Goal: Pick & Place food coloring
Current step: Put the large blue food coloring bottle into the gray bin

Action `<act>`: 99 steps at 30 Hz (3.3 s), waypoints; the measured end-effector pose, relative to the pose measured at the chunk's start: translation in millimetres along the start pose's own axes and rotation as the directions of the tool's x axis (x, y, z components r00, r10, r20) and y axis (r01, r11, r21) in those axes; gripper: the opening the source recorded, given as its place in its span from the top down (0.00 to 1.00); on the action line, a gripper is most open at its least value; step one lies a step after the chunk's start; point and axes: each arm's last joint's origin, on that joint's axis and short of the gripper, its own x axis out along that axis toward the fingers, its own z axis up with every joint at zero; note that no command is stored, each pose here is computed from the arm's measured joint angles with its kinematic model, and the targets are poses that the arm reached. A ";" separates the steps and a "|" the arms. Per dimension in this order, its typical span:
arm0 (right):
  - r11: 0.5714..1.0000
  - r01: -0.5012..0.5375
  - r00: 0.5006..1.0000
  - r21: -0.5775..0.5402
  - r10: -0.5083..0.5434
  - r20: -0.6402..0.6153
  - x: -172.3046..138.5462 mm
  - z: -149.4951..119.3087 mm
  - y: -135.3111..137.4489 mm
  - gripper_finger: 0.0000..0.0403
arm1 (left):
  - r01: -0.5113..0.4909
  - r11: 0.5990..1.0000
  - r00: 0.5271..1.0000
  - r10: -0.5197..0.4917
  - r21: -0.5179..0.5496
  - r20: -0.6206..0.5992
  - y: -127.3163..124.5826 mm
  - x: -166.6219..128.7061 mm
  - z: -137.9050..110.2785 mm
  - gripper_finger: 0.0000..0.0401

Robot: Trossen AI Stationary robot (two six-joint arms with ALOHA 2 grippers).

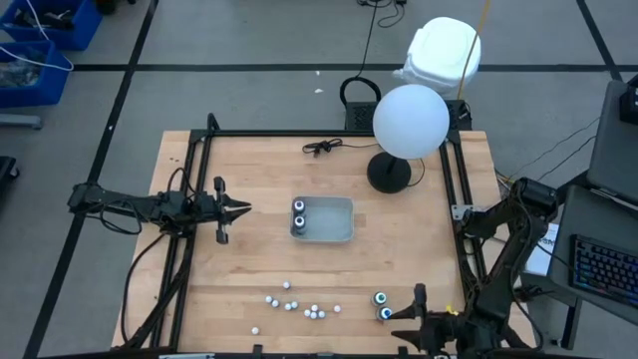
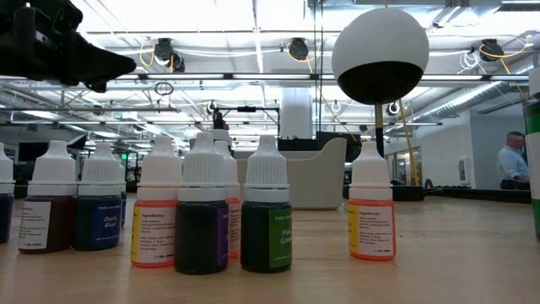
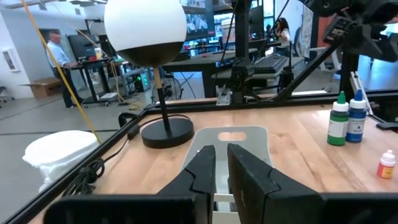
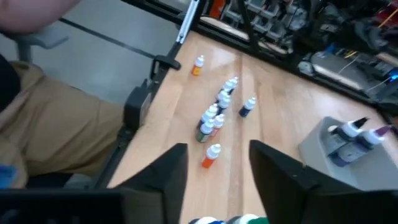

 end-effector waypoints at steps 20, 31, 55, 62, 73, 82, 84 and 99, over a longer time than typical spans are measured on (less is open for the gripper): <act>0.977 -0.100 0.989 0.187 0.118 -0.090 27.4 -39.5 -18.0 0.53 | 0.000 1.000 1.000 0.000 0.017 -0.001 0.0 0.0 -0.1 0.87; 0.973 -0.089 0.983 0.214 0.121 -0.138 31.5 -43.1 -22.7 0.53 | 0.000 1.000 1.000 0.000 0.017 -0.001 0.0 0.0 -0.1 0.87; 0.945 -0.091 0.956 0.316 0.171 -0.237 37.2 -49.9 -29.3 0.56 | 0.001 1.000 1.000 -0.001 0.013 0.000 0.0 0.0 0.1 0.87; 0.947 -0.099 0.954 0.305 0.178 -0.242 37.2 -50.1 -29.3 0.60 | 0.001 1.000 1.000 -0.001 0.013 0.000 0.0 0.0 0.1 0.87; 0.946 -0.101 0.950 0.308 0.183 -0.251 39.7 -50.2 -31.5 0.65 | 0.001 1.000 1.000 -0.001 0.013 0.000 0.0 0.0 0.1 0.87; 0.942 -0.073 0.939 0.328 0.176 -0.296 41.8 -54.0 -35.1 0.68 | 0.001 1.000 1.000 -0.001 0.018 0.000 0.0 0.0 0.1 0.87; 0.942 -0.077 0.939 0.327 0.179 -0.294 42.0 -53.8 -34.8 0.68 | 0.000 1.000 1.000 0.000 0.019 0.000 0.0 0.0 0.1 0.87; 0.942 -0.103 0.932 0.319 0.204 -0.300 42.1 -53.7 -34.1 0.73 | 0.001 1.000 1.000 -0.001 0.020 -0.007 -0.1 0.0 -0.6 0.87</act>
